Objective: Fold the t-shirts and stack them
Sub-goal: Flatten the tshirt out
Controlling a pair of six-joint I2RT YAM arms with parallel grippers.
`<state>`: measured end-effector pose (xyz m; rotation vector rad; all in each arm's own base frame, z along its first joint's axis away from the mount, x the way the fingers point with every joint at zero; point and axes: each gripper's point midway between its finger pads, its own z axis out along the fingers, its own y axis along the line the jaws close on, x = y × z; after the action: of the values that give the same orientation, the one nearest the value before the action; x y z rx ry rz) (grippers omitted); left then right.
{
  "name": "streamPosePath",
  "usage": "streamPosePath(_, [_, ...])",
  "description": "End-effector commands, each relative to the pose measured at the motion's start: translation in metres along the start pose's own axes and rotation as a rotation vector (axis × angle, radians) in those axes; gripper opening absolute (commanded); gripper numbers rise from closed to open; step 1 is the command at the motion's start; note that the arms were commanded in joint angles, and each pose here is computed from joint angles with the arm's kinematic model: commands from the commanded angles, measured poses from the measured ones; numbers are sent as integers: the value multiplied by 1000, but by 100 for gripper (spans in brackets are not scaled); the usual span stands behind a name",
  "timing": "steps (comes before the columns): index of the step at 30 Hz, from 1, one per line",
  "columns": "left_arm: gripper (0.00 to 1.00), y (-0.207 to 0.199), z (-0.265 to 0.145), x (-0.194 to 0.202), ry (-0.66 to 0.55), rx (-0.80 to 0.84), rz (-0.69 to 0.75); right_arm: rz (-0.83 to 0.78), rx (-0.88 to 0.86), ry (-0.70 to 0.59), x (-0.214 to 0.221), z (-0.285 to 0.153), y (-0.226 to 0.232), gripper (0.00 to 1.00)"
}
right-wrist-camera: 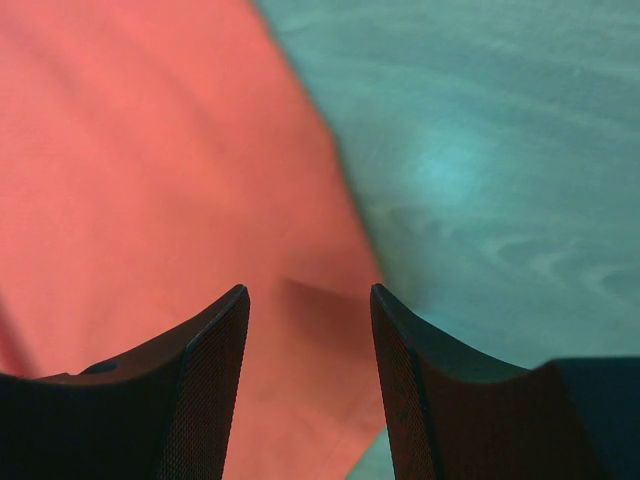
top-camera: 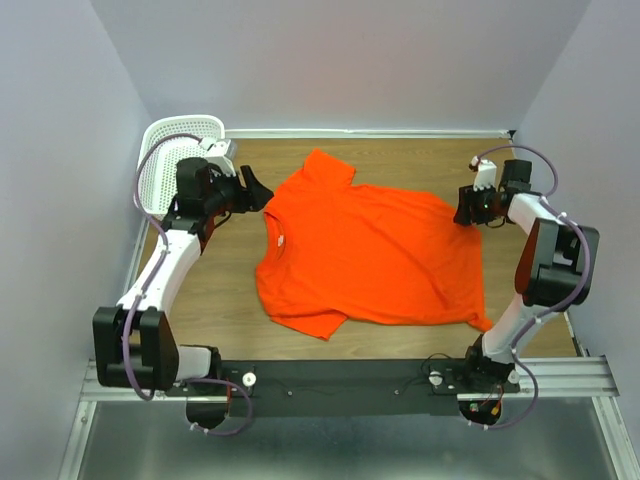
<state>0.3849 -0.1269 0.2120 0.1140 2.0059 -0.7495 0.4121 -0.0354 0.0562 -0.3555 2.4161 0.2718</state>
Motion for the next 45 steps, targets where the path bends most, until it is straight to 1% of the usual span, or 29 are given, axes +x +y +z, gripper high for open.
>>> streamPosePath(1, [70, 5, -22, -29, -114, -105, 137, 0, 26, -42, -25, 17, -26, 59])
streamPosePath(3, [70, -3, -27, -36, -144, -84, 151, 5, -4, -33, -23, 29, -27, 59])
streamPosePath(7, [70, -4, -34, -34, -150, -96, 164, 13, -24, -39, -30, 37, -29, 60])
streamPosePath(13, [70, -8, -41, -41, -180, -96, 179, 41, -127, 2, -13, 51, -14, 59])
streamPosePath(16, [70, -7, -43, -43, -186, -109, 181, 50, -175, 14, -7, 51, -4, 57])
streamPosePath(19, [70, -6, -45, -44, -194, -118, 185, 53, -177, 33, 0, 52, -3, 52])
streamPosePath(22, [70, -6, -44, -43, -189, -116, 183, 31, -155, 29, -3, 48, -7, 40])
streamPosePath(23, [70, -6, -43, -43, -187, -115, 184, 22, -148, 13, -10, 44, -8, 31])
streamPosePath(25, [70, -2, -42, -42, -186, -133, 185, 2, -138, -16, -24, 36, -9, 22])
streamPosePath(26, [70, 1, -42, -43, -186, -144, 184, -15, -132, -46, -35, 27, -8, 15])
streamPosePath(30, [70, 0, -37, -36, -155, -114, 169, -82, -156, -111, -54, 3, 12, 11])
streamPosePath(32, [70, -2, -38, -36, -160, -109, 172, -144, -178, -131, -58, -6, 31, 11])
streamPosePath(34, [70, -2, -41, -40, -176, -120, 177, -208, -213, -136, -54, -17, 63, 11])
streamPosePath(35, [70, -1, -41, -40, -178, -122, 177, -250, -230, -130, -49, -19, 75, 12])
streamPosePath(37, [70, 0, -42, -41, -177, -129, 177, -303, -261, -63, -18, -21, 104, 13])
streamPosePath(38, [70, 0, -41, -40, -176, -129, 178, -407, -306, -61, -14, -27, 133, 18])
streamPosePath(39, [70, 0, -42, -40, -177, -131, 178, -461, -358, 5, 14, -29, 160, 22])
streamPosePath(40, [70, -1, -42, -40, -178, -127, 178, -481, -381, 25, 25, -32, 169, 27])
streamPosePath(41, [70, 0, -42, -40, -177, -129, 177, -493, -402, 43, 34, -35, 177, 33])
streamPosePath(42, [70, -1, -41, -40, -176, -125, 177, -488, -422, 72, 49, -38, 182, 43])
streamPosePath(44, [70, -1, -41, -40, -175, -123, 177, -481, -383, 62, 47, -44, 178, 52])
streamPosePath(45, [70, -2, -42, -41, -178, -124, 177, -491, -360, 34, 40, -52, 177, 57])
